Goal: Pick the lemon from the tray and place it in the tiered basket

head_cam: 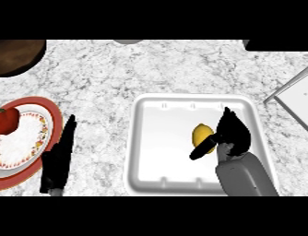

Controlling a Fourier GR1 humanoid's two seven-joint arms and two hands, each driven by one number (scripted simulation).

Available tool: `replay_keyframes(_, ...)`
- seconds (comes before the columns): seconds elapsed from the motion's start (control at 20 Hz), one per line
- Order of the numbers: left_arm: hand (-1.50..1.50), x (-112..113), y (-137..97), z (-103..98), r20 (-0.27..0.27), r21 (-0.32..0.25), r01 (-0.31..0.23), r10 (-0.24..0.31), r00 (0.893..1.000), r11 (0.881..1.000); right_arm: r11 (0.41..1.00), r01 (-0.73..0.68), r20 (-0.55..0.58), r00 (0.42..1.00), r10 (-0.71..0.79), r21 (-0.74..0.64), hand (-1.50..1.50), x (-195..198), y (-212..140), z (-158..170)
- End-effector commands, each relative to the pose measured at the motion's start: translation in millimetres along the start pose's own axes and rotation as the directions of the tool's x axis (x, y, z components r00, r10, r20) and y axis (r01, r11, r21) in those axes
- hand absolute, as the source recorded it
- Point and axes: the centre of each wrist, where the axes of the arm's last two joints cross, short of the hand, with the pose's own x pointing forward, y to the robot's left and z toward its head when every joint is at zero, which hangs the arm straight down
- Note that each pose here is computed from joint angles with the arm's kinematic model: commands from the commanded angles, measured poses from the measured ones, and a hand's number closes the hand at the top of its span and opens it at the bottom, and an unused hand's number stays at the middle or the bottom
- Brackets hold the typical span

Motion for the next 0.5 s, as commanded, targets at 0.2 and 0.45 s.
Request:
replay_keyframes(0.2,0.0,-18.7,8.2,9.9,-0.093,-0.011,-0.008,0.007,0.996,1.0,1.0,0.001,-0.221,0.975,-0.001,0.0,1.5,6.4,13.4,1.8)
replay_keyframes(0.45,0.0,-10.8,9.7,5.4,-0.104,-0.009,-0.02,0.019,0.994,1.0,1.0,-0.025,-0.14,0.99,0.022,-0.019,1.5,11.0,15.5,0.9)
